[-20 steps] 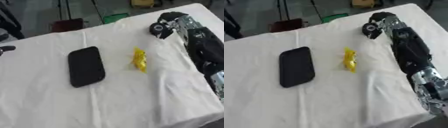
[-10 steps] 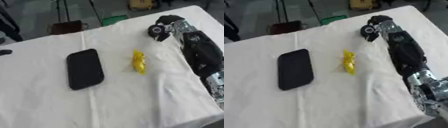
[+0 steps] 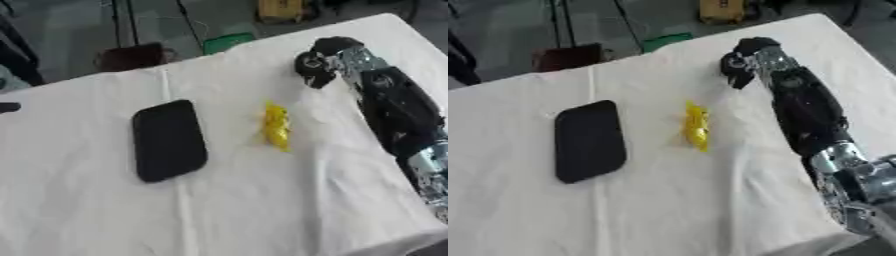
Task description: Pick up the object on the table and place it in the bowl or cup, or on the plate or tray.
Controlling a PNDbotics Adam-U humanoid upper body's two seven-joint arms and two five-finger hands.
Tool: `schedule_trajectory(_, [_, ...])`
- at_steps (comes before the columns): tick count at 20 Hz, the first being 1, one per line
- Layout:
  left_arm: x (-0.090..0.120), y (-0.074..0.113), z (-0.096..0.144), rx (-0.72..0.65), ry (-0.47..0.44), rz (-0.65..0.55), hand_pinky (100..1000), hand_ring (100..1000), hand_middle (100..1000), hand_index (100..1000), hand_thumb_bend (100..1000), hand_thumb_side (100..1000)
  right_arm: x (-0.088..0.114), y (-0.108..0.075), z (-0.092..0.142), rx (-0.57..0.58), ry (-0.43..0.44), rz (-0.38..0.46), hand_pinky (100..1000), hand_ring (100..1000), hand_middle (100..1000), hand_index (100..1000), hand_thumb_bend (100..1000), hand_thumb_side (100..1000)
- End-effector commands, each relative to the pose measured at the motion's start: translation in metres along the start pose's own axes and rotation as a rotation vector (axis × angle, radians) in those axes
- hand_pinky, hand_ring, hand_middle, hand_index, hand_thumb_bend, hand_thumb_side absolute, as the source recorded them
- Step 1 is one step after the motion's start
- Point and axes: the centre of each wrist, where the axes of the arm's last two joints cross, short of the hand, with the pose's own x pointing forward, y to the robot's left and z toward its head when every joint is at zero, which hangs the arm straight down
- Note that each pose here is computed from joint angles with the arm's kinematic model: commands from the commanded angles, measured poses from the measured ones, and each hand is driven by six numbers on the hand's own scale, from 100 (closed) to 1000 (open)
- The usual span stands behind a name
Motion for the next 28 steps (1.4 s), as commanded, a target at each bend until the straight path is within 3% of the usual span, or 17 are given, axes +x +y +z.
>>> schedule_trajectory(1, [0.0088,0.0033,-0.0047,-0.013,-0.030,-0.017,690,838,889,867,361,1000,-0.0071,-0.0089,0.0014,-0.024,0.020,0.000,1000,1000,987,874,240,406])
schedule_trajectory(19, [0.0095,0.0019,-0.0061,-0.026,-0.032,-0.015,691,839,890,868,358,1000,-0.0131,-0.0029,0.0004,0.025,0.042,-0.049,1000,1000,986,864,190,436])
schedule_trajectory(22, [0.0095,0.0021,-0.0061,-0.028,-0.032,-0.015,691,839,890,868,358,1000,-0.0165,-0.0006,0.0001,0.059,0.049,-0.078,1000,1000,978,782,171,405])
schedule_trajectory(27, [0.0093,0.0020,-0.0061,-0.029,-0.031,-0.012,691,839,890,868,358,1000,-0.0160,-0.0008,0.0001,0.067,0.057,-0.083,1000,997,971,743,164,390])
schedule_trajectory(28, [0.0093,0.0020,-0.0061,-0.028,-0.031,-0.011,692,839,891,869,354,1000,-0.0163,-0.0013,0.0003,0.061,0.061,-0.083,1000,979,941,587,124,325])
